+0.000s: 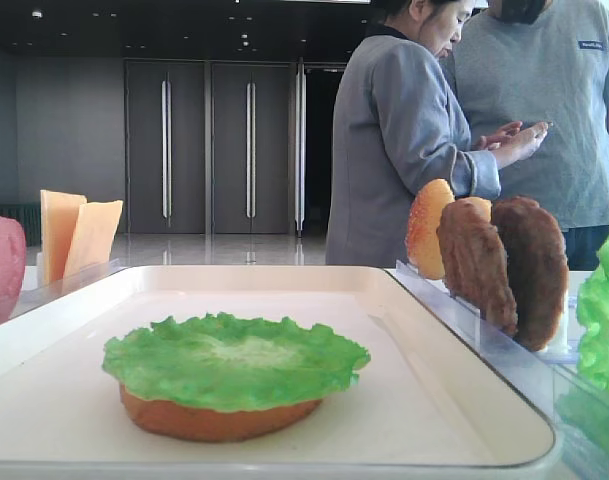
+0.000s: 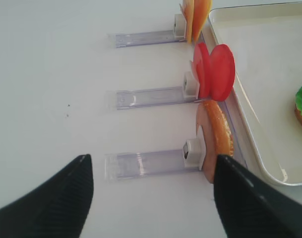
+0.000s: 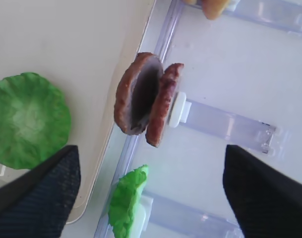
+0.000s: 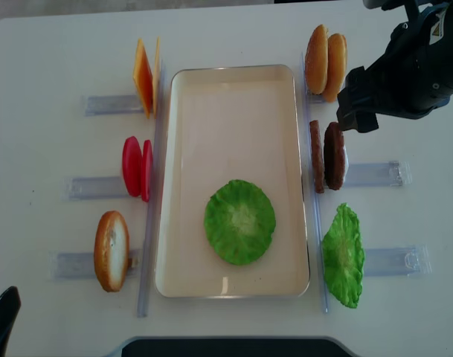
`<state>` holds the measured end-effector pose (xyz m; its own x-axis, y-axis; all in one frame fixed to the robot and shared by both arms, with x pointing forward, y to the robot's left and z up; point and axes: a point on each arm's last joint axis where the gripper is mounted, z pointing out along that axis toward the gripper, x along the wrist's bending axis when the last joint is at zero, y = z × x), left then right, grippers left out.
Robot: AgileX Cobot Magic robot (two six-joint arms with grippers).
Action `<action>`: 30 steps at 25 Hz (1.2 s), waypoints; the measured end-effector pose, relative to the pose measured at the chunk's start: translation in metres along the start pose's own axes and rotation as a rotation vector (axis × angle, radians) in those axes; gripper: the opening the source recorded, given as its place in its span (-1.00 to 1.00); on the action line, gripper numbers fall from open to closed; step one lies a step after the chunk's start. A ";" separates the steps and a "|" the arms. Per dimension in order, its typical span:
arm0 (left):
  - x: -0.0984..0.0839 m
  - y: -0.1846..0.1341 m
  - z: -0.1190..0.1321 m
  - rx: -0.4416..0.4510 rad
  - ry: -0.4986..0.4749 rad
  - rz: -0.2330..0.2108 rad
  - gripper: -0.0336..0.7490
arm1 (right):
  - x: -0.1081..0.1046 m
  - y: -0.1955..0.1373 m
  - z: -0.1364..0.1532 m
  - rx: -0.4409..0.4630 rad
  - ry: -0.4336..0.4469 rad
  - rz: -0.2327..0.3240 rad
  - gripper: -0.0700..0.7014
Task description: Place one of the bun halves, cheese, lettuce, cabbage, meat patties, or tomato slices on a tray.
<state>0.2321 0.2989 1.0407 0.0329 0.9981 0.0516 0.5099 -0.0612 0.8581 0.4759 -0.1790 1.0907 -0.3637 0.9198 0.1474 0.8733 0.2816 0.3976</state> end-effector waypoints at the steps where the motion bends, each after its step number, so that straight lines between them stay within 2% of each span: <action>1: 0.000 0.000 0.000 0.000 0.000 0.000 0.56 | 0.000 0.000 0.000 0.001 -0.002 0.001 0.63; 5: 0.000 0.000 0.000 0.000 0.000 0.000 0.56 | -0.005 0.000 0.000 0.002 -0.024 0.026 0.63; 9: 0.000 0.000 0.000 0.000 0.000 0.000 0.56 | -0.034 0.002 -0.004 -0.012 -0.105 0.107 0.63; 11: 0.000 0.000 0.000 0.000 0.000 0.000 0.56 | -0.056 0.002 -0.007 -0.021 -0.153 0.170 0.63; 17: 0.000 0.000 0.000 0.000 0.000 0.000 0.56 | -0.135 -0.013 -0.026 -0.056 -0.280 0.444 0.62; 21: 0.000 0.000 0.000 0.000 0.000 0.000 0.56 | -0.168 -0.028 -0.038 -0.076 -0.340 0.572 0.62; 24: 0.000 0.000 0.000 0.000 0.000 0.000 0.56 | -0.179 -0.033 -0.042 -0.077 -0.369 0.603 0.62; 30: 0.000 0.000 0.000 0.000 0.000 0.000 0.56 | -0.179 -0.034 -0.043 -0.070 -0.372 0.600 0.62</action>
<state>0.2321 0.2989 1.0407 0.0329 0.9981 0.0516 0.5099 -0.0612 0.8581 0.4970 -0.3647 1.0897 0.3194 0.9465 0.0456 0.8607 -0.3099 0.4039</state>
